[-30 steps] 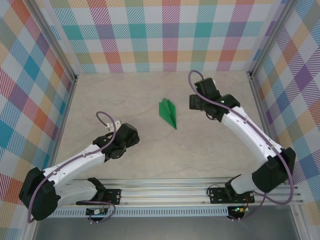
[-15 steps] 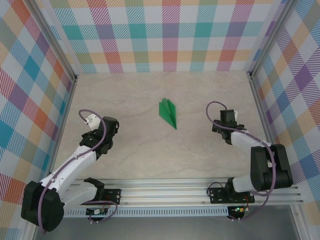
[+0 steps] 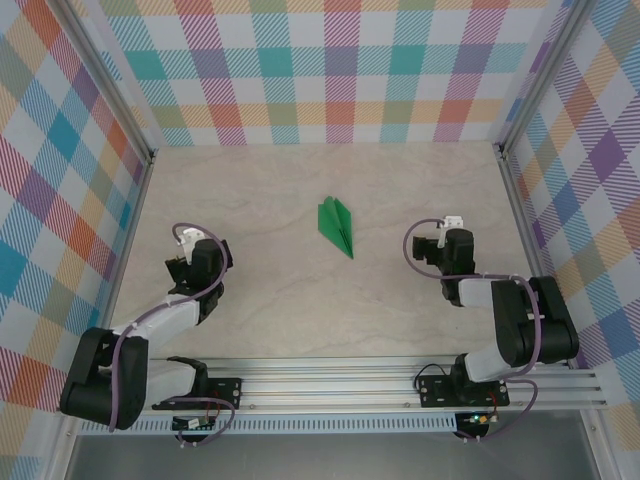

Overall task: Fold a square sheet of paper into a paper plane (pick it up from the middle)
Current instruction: Reset both arms

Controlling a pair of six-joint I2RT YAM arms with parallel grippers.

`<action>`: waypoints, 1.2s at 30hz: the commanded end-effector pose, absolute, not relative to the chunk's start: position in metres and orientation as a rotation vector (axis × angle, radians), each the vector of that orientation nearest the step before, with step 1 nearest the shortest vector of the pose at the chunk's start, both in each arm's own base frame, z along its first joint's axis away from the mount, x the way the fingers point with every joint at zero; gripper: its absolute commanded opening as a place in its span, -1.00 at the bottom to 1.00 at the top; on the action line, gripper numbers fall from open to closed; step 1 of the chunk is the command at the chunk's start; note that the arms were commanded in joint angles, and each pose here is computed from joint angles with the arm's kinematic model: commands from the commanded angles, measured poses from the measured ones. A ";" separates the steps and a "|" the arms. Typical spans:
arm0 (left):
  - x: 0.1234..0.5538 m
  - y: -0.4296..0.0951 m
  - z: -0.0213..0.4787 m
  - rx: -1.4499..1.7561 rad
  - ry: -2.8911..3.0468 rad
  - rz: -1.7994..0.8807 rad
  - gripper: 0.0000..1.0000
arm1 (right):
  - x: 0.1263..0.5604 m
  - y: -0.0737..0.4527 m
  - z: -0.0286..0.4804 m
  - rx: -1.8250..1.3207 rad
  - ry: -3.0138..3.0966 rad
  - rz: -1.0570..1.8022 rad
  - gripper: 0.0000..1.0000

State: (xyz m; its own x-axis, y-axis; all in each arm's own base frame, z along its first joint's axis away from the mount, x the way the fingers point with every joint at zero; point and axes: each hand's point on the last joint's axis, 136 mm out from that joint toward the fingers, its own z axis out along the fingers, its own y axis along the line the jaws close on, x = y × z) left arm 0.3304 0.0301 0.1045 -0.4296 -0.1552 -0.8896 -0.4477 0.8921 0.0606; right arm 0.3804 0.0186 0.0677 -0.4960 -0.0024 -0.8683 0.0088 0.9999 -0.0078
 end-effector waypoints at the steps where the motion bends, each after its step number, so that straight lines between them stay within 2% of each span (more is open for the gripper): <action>1: 0.353 0.022 0.121 -0.369 1.902 0.264 1.00 | 0.396 0.020 0.094 -0.003 1.973 0.076 0.96; 20: 0.396 0.002 0.083 -0.177 1.937 0.094 1.00 | 0.397 0.017 0.091 0.008 1.952 0.088 1.00; 31: 0.392 0.008 0.082 -0.208 1.940 0.115 1.00 | 0.397 0.018 0.091 0.006 1.953 0.090 1.00; 34: 0.396 -0.022 0.080 -0.031 1.975 -0.013 1.00 | 0.397 0.018 0.091 0.007 1.954 0.090 1.00; 36: 0.396 -0.022 0.079 -0.030 1.977 -0.025 1.00 | 0.397 0.018 0.091 0.006 1.952 0.090 1.00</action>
State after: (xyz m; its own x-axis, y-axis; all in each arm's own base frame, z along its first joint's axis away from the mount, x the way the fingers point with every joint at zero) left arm 0.3871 -0.0122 0.0674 -0.4245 -0.0560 -0.9037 -0.0935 0.9955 -0.0178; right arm 0.3923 0.0155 0.0824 -0.4094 0.0349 -0.9117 -0.0253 0.9984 0.0496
